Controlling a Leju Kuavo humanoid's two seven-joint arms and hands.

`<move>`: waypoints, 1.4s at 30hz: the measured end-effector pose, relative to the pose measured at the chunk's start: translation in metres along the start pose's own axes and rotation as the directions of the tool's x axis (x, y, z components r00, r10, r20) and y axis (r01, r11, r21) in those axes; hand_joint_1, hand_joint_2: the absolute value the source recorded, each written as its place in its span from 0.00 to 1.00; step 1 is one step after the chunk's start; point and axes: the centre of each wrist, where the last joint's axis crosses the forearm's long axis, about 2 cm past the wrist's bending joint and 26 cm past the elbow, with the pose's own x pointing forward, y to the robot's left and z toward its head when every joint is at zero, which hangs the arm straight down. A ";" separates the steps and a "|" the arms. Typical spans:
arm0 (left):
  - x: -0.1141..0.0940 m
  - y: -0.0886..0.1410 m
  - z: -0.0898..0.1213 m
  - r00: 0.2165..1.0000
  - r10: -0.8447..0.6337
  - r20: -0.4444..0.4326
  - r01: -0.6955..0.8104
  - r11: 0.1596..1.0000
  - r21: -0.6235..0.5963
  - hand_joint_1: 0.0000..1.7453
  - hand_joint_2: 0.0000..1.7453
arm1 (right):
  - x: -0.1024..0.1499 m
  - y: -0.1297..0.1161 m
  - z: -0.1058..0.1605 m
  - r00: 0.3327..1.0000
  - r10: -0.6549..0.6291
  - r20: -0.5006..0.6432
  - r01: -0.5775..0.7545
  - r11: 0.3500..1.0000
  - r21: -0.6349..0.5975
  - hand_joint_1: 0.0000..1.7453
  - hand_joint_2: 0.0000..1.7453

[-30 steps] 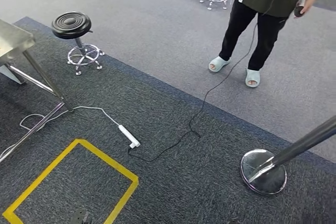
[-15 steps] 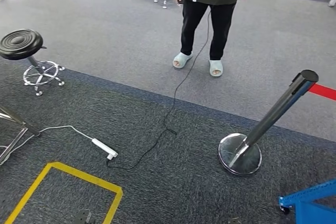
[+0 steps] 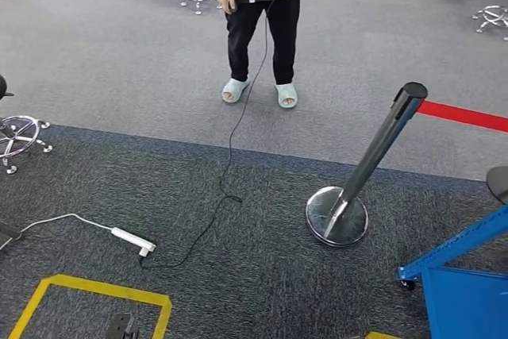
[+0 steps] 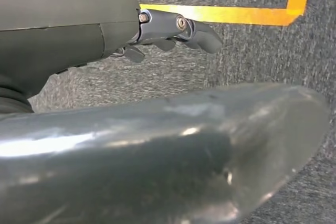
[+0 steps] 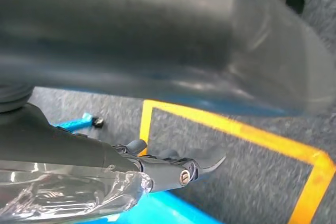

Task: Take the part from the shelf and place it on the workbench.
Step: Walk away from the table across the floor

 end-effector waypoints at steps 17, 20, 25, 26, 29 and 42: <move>0.017 0.008 -0.005 0.999 -0.011 0.034 0.010 0.999 0.035 0.00 0.00 | 0.000 -0.015 -0.008 1.000 0.020 -0.018 -0.018 0.992 0.123 0.00 0.00; 0.019 0.008 -0.006 0.999 -0.003 0.041 0.001 0.999 0.036 0.00 0.00 | -0.004 -0.016 -0.008 0.998 0.030 -0.053 -0.022 0.990 0.142 0.00 0.00; 0.019 0.015 -0.005 0.999 0.044 0.008 -0.044 0.997 0.063 0.00 0.00 | -0.002 -0.017 -0.008 0.996 -0.026 -0.080 0.039 0.987 0.158 0.00 0.00; 0.019 0.016 -0.005 0.999 0.046 -0.001 -0.046 0.997 0.066 0.00 0.00 | -0.003 -0.017 -0.008 0.996 -0.037 -0.084 0.050 0.986 0.157 0.00 0.00; 0.019 0.017 -0.005 0.999 0.038 0.004 -0.038 0.997 0.062 0.00 0.00 | -0.005 -0.018 -0.008 0.994 -0.059 -0.096 0.072 0.987 0.143 0.00 0.00; 0.003 -0.021 -0.001 1.000 -0.024 0.005 0.023 0.995 0.098 0.00 0.00 | 0.008 0.020 0.008 0.994 -0.098 -0.058 0.101 0.993 0.057 0.00 0.00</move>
